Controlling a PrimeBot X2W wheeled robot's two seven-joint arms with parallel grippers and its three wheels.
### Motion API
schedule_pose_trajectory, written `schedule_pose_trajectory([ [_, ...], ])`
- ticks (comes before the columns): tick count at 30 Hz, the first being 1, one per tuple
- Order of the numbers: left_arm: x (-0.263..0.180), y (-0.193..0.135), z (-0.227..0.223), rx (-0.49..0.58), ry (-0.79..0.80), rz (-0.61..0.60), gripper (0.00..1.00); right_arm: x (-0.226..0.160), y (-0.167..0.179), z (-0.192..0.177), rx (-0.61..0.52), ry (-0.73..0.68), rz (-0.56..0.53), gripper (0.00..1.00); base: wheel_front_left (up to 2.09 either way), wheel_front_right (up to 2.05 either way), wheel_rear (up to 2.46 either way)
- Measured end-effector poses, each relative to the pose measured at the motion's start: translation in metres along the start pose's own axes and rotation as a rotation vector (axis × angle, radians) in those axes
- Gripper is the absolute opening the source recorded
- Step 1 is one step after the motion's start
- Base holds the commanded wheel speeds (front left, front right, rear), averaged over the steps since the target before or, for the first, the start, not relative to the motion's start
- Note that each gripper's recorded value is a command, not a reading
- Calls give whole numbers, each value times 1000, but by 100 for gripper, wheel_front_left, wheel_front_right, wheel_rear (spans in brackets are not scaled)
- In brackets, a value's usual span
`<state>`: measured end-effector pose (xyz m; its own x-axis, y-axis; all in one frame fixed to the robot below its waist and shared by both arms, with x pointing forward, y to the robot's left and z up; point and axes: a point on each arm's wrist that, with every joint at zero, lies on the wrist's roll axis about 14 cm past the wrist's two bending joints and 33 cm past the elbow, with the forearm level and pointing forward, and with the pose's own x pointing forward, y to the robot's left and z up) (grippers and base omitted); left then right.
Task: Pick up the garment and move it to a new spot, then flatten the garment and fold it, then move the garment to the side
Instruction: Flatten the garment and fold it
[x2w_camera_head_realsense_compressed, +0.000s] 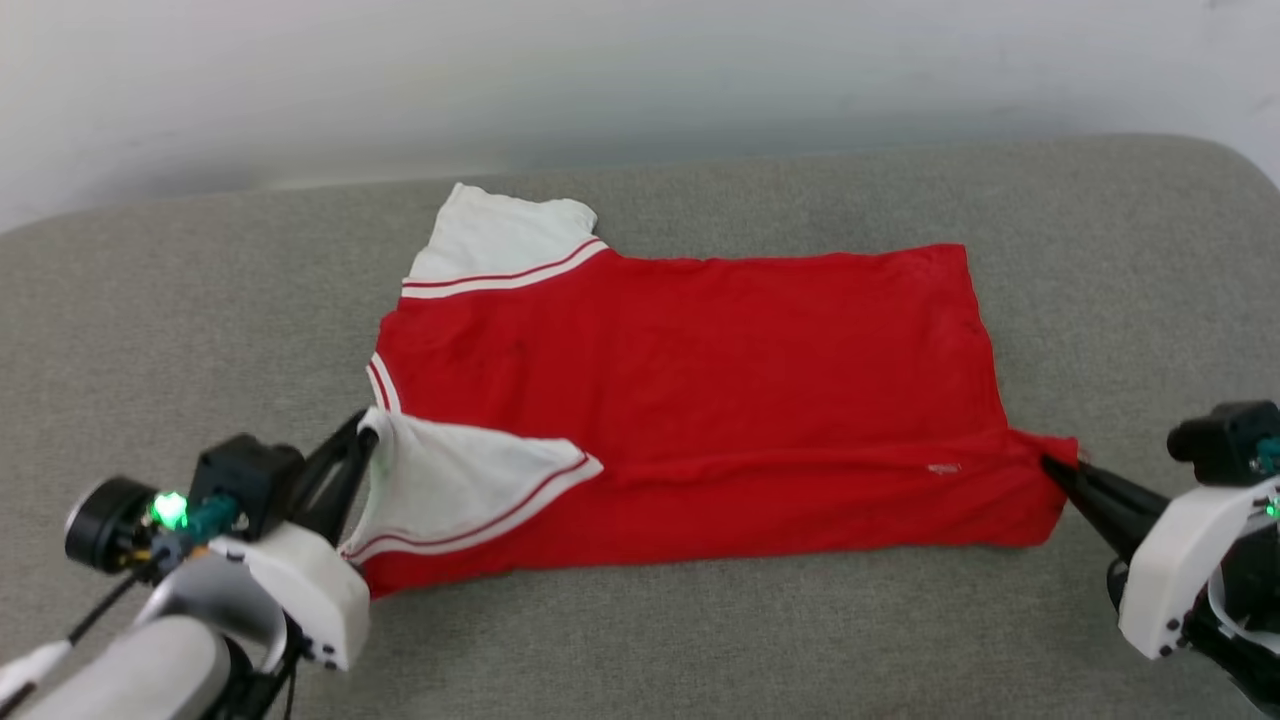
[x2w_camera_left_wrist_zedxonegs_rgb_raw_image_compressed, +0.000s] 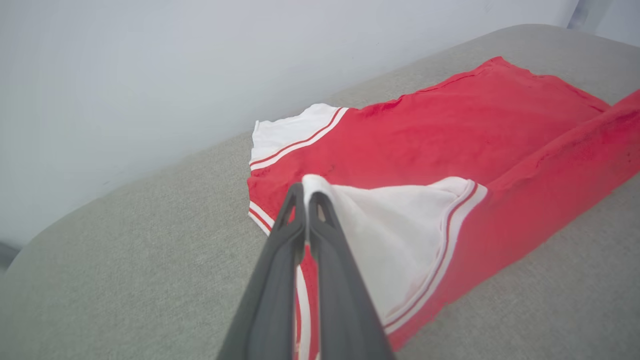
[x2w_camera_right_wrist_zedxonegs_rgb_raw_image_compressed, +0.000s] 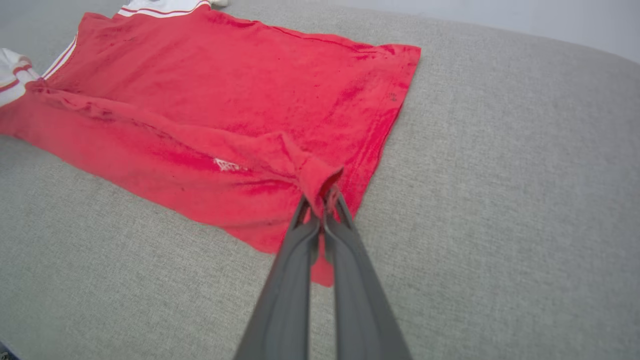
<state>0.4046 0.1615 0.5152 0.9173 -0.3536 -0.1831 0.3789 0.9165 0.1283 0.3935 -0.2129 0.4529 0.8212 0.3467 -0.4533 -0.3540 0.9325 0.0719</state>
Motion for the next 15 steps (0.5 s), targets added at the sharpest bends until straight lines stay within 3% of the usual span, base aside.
schedule_pose_trajectory([
  [8, 53, 18, -6, 41, 32, -19, 0, 25, -7, -4, -7, 69, -18, 0, 0, 0, 0],
  [15, 86, 29, -57, 46, 177, -41, 0, 50, -18, -26, 22, 167, -36, 0, 0, 0, 0],
])
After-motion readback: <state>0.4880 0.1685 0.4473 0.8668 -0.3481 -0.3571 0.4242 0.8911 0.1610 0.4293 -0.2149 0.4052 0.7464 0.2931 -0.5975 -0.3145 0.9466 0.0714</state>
